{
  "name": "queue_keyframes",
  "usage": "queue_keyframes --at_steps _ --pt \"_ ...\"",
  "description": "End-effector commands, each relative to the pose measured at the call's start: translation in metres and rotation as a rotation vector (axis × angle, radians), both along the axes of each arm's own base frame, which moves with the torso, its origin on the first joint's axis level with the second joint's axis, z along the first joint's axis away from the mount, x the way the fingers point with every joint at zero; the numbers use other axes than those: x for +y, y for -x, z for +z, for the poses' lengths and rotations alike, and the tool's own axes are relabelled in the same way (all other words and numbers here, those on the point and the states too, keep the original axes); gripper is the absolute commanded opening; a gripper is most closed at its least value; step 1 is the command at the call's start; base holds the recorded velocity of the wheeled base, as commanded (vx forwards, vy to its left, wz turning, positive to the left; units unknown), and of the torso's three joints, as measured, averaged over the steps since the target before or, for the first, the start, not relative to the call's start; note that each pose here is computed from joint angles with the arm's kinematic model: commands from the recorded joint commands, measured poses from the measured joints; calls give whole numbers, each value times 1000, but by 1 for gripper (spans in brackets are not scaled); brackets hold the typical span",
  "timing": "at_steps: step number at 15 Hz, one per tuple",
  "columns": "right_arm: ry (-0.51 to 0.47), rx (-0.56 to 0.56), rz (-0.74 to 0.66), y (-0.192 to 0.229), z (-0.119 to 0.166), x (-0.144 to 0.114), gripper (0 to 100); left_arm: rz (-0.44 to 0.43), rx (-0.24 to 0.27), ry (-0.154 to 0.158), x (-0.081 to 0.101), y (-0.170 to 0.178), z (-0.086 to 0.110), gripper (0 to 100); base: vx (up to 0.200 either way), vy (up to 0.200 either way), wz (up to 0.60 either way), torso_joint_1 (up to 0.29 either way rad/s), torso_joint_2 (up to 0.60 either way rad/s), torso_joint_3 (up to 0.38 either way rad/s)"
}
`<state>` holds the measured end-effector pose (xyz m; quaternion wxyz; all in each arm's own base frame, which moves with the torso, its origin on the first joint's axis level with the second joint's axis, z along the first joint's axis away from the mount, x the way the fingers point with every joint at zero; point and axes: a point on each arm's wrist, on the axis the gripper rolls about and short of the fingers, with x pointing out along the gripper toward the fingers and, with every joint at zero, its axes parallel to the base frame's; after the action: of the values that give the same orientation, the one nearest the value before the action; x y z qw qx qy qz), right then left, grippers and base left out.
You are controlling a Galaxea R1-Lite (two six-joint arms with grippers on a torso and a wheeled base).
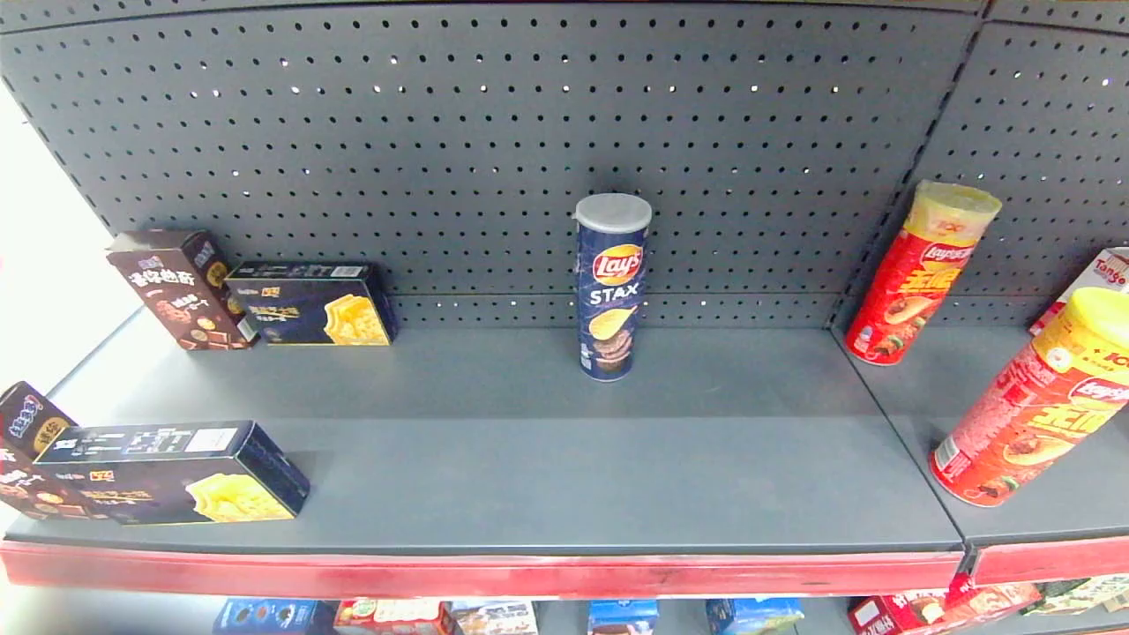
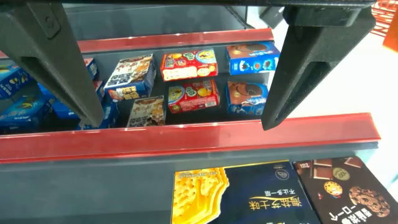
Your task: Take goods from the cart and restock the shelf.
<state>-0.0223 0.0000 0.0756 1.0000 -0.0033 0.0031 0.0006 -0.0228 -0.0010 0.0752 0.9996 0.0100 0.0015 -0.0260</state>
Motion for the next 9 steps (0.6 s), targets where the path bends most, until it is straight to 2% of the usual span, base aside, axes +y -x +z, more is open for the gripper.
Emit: queue_keyframes --at_steps 1,4,9 --pt "1 1 0 0 0 0 100 0 -1 0 0 0 0 100 0 0 0 0 0 0" --pt "1 1 0 0 0 0 100 0 -1 0 0 0 0 100 0 0 0 0 0 0" --pt "1 1 0 0 0 0 100 0 -1 0 0 0 0 100 0 0 600 2 3 1"
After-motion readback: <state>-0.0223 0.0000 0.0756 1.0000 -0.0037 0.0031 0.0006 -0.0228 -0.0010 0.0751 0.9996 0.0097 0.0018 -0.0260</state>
